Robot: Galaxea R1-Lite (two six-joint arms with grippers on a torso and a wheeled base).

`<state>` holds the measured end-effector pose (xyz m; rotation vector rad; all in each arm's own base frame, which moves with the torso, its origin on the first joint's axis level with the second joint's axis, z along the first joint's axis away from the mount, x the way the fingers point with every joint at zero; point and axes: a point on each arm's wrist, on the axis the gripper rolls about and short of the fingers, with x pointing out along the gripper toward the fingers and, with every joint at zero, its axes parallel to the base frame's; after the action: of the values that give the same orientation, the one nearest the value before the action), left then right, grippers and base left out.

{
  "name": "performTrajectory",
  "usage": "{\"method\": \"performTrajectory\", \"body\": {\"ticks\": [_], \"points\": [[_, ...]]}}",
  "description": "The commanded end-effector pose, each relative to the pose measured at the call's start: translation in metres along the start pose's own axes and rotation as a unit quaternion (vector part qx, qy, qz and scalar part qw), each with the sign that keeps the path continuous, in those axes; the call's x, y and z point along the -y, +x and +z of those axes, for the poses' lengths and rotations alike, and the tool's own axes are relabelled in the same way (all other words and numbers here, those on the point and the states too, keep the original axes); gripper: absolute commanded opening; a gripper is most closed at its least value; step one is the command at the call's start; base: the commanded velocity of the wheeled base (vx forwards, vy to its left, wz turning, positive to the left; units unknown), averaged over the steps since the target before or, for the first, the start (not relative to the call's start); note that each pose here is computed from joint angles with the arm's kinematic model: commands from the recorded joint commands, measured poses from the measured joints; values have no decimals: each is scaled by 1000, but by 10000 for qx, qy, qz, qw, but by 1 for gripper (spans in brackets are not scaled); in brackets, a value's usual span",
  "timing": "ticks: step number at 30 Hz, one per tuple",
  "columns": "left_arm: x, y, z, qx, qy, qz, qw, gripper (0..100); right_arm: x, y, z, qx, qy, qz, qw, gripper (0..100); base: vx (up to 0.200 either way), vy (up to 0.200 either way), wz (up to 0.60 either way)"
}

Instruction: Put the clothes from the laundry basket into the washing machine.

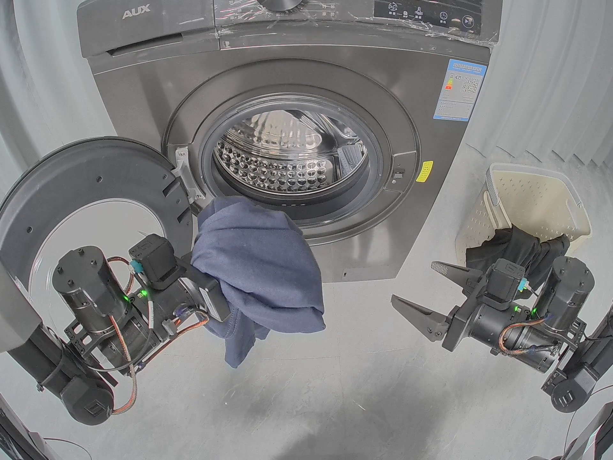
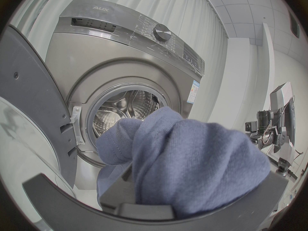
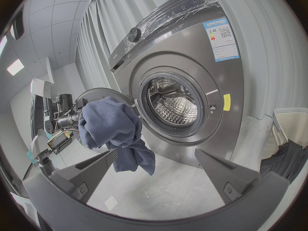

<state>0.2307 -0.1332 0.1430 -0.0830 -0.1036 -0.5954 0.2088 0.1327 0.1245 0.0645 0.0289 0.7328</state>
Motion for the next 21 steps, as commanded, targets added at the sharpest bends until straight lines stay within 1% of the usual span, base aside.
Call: {"method": "performTrajectory", "body": {"ticks": [1, 2, 6, 21], "points": [[-1, -1, 1, 11, -31, -5, 10000, 0, 0, 1, -1, -18, 7, -9, 10000, 100, 0, 0, 0], [-1, -1, 2, 26, -29, -6, 10000, 0, 0, 1, -1, -19, 7, -1, 10000, 100, 0, 0, 0], [-1, 2, -2, -20, 14, -19, 10000, 0, -1, 1, -1, -20, 7, 14, 10000, 100, 200, 0, 0], [-1, 6, -10, -151, 9, -27, 9999, 0, -3, 1, -1, -15, 5, 53, 10000, 100, 200, 0, 0]]}}
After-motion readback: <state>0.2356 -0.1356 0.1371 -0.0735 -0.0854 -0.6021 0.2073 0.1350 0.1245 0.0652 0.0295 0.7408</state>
